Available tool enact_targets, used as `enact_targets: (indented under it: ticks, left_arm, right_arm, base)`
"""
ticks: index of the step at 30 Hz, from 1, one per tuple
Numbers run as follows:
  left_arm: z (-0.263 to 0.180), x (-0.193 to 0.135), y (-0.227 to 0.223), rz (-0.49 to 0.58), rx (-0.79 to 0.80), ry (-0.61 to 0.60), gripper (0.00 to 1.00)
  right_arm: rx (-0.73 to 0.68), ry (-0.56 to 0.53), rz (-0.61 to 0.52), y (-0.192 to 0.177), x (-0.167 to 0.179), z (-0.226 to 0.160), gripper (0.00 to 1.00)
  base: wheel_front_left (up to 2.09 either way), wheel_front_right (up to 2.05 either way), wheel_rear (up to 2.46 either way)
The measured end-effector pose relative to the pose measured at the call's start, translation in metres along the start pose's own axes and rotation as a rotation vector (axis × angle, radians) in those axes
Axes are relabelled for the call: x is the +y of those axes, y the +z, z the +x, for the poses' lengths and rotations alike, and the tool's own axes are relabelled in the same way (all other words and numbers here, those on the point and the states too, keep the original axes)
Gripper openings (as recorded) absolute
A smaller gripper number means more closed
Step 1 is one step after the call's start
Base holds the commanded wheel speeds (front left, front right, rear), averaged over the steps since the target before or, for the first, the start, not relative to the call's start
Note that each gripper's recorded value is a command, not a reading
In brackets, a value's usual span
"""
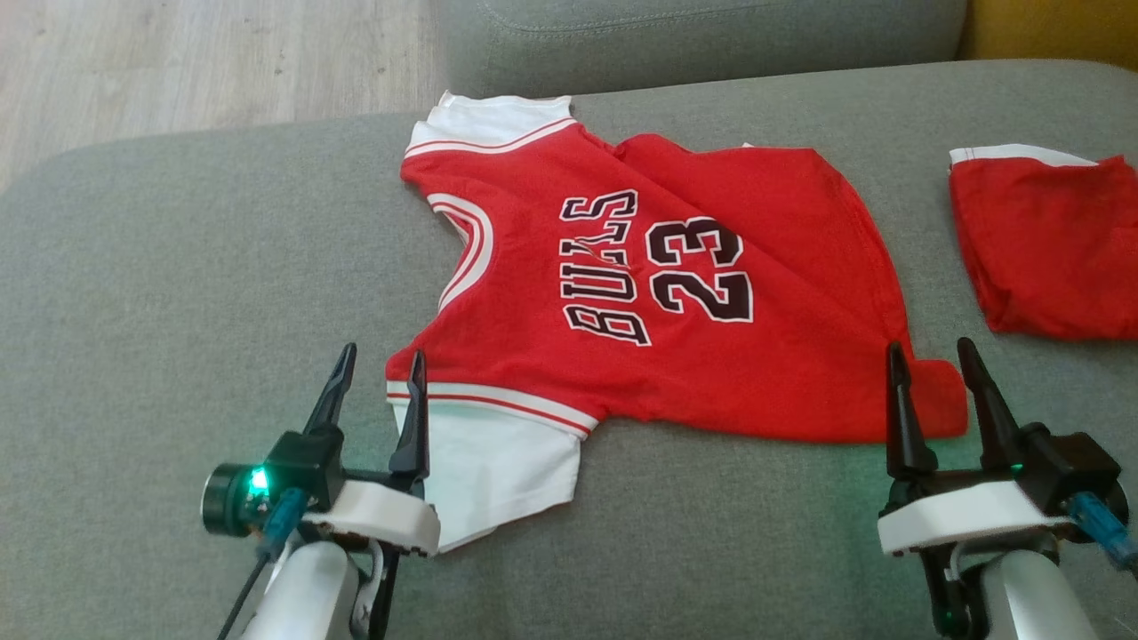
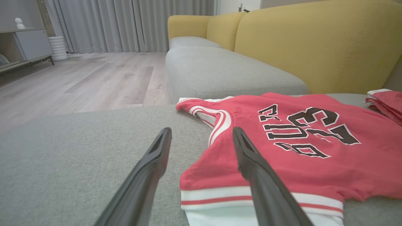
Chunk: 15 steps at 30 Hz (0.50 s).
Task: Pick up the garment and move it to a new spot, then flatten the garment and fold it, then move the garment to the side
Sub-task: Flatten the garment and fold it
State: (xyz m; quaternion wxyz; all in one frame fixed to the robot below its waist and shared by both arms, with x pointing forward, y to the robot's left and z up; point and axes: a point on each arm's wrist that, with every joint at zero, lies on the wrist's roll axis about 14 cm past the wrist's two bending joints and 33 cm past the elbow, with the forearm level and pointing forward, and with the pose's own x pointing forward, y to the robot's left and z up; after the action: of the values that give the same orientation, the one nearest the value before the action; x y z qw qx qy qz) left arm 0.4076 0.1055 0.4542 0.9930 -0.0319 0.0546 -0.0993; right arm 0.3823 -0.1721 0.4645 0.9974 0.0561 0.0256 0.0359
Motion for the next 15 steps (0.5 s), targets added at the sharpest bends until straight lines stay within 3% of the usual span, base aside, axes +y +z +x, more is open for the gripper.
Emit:
enact_targets:
  ticks: [15]
  left_arm:
    - [-0.013,-0.003,-0.070,0.018,0.288,-0.018,1.00]
  right_arm:
    - [0.014,-0.007,0.016,-0.005,-0.002,-0.001,1.00]
  base:
    - [0.00,0.00,0.00]
